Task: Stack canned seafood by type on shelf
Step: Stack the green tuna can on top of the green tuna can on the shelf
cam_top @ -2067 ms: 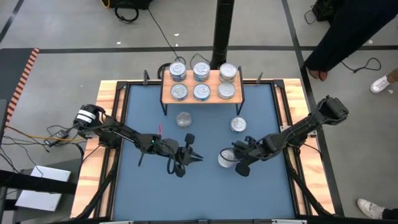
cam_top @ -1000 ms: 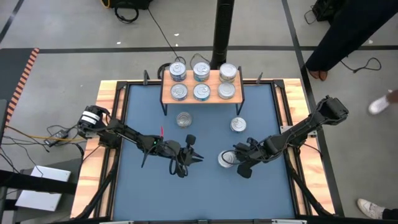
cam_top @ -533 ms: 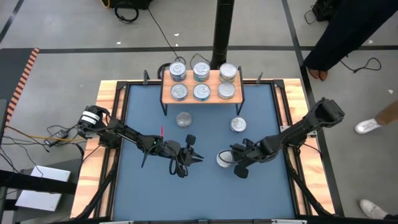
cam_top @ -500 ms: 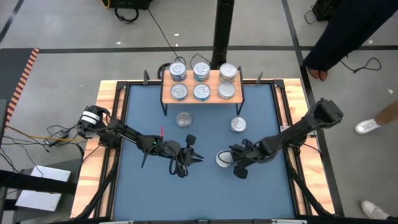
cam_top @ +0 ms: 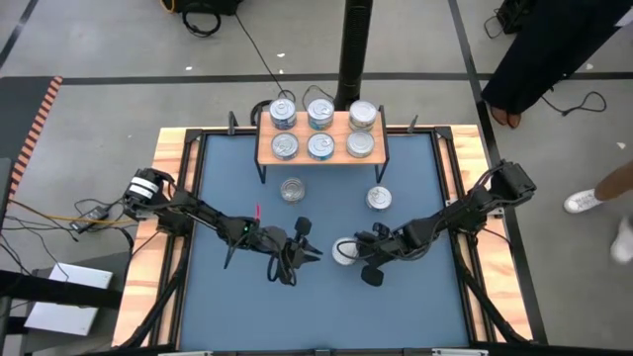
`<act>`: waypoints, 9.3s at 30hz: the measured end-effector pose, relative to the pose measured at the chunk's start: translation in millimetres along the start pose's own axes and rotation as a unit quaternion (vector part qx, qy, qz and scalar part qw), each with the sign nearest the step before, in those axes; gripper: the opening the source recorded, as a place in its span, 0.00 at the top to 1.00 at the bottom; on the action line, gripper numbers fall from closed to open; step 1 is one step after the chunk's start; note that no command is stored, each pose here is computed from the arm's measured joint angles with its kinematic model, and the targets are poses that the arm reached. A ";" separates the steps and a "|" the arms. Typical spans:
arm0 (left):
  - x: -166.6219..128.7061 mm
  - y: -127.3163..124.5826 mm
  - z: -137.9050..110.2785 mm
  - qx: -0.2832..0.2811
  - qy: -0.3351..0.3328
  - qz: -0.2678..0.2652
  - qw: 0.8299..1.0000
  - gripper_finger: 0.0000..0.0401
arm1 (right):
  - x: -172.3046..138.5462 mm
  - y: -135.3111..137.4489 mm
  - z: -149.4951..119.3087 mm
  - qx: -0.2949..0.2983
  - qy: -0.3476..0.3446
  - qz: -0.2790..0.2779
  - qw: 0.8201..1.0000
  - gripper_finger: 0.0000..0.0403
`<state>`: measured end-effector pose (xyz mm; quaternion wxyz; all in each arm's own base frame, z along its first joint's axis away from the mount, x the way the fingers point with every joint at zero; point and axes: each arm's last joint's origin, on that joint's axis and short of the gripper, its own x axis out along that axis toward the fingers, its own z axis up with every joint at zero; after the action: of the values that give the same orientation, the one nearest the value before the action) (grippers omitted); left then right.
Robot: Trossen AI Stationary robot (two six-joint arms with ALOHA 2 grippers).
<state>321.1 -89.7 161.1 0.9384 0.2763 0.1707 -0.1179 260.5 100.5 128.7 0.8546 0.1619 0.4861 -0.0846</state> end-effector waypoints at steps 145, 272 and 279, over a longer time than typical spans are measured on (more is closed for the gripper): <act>76.0 43.7 19.0 -0.041 0.235 -0.061 0.969 1.00 | 40.7 72.8 -10.9 -0.324 -0.102 -0.313 0.887 0.30; -88.1 52.2 5.5 -0.239 -0.125 0.105 0.957 0.59 | -115.0 -119.4 163.7 -0.255 -0.002 -0.445 0.858 0.34; -88.1 51.9 5.6 -0.241 -0.126 0.101 0.957 0.59 | -118.3 -125.9 164.9 -0.221 -0.004 -0.411 0.884 0.30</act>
<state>258.5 -39.1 224.3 0.9981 0.0406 0.0453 -0.0121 294.3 -77.7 284.1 0.7586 -0.2463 0.5119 -0.3191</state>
